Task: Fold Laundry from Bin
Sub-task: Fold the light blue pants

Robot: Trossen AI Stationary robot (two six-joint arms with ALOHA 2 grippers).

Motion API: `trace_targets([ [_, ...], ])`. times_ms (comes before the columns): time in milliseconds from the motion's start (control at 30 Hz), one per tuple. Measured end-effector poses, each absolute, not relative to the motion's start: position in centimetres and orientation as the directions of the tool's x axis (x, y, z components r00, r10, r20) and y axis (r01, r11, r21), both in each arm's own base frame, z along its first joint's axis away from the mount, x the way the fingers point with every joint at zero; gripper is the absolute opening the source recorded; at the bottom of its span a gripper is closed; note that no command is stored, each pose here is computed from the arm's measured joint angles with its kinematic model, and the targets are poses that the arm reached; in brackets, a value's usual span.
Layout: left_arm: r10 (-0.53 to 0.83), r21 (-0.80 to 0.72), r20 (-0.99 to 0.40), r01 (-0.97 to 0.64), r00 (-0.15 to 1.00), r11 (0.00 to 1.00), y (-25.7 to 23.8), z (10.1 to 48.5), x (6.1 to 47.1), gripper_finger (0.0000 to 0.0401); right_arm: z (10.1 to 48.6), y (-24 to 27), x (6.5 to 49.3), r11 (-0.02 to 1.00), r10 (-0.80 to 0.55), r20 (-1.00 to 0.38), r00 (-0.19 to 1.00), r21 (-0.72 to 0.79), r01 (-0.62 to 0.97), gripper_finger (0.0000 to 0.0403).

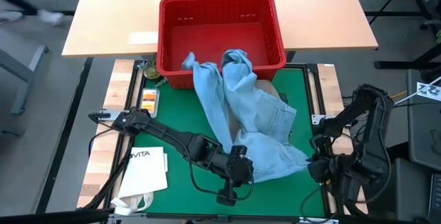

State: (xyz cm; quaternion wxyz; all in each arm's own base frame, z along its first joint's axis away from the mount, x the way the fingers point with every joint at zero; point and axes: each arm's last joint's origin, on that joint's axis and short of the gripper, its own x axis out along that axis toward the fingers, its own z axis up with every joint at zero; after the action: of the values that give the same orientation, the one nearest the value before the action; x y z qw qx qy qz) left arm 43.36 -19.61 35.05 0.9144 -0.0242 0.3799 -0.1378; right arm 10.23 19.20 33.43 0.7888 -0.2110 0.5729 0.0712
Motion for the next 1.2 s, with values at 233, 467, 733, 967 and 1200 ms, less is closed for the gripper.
trace_targets([
  [233,-0.277,-0.191,-0.704,0.202,0.653,0.961,-21.4,32.3,44.5,0.0008,31.8,22.1,9.4,0.895,-0.099,-0.949,0.298,-0.216,-0.389,0.0004],
  [467,-0.279,-0.192,-0.716,0.203,0.640,0.960,-22.3,30.3,45.4,0.0010,29.1,25.2,9.0,0.900,-0.122,-0.971,0.204,-0.195,-0.390,0.0009],
  [733,-0.299,-0.237,-0.698,0.184,0.651,0.954,-22.5,30.4,45.5,0.0059,26.6,27.2,9.4,0.902,-0.134,-0.987,0.088,-0.158,-0.402,0.0008],
  [967,-0.327,-0.262,-0.694,0.199,0.642,0.944,-22.7,30.5,45.5,0.0116,25.3,28.1,9.4,0.906,-0.140,-0.990,-0.025,-0.118,-0.407,0.0011],
  [1200,-0.322,-0.259,-0.691,0.193,0.647,0.946,-22.5,30.5,45.6,0.0137,24.7,28.4,9.5,0.906,-0.152,-0.987,-0.046,-0.121,-0.406,0.0016],
])
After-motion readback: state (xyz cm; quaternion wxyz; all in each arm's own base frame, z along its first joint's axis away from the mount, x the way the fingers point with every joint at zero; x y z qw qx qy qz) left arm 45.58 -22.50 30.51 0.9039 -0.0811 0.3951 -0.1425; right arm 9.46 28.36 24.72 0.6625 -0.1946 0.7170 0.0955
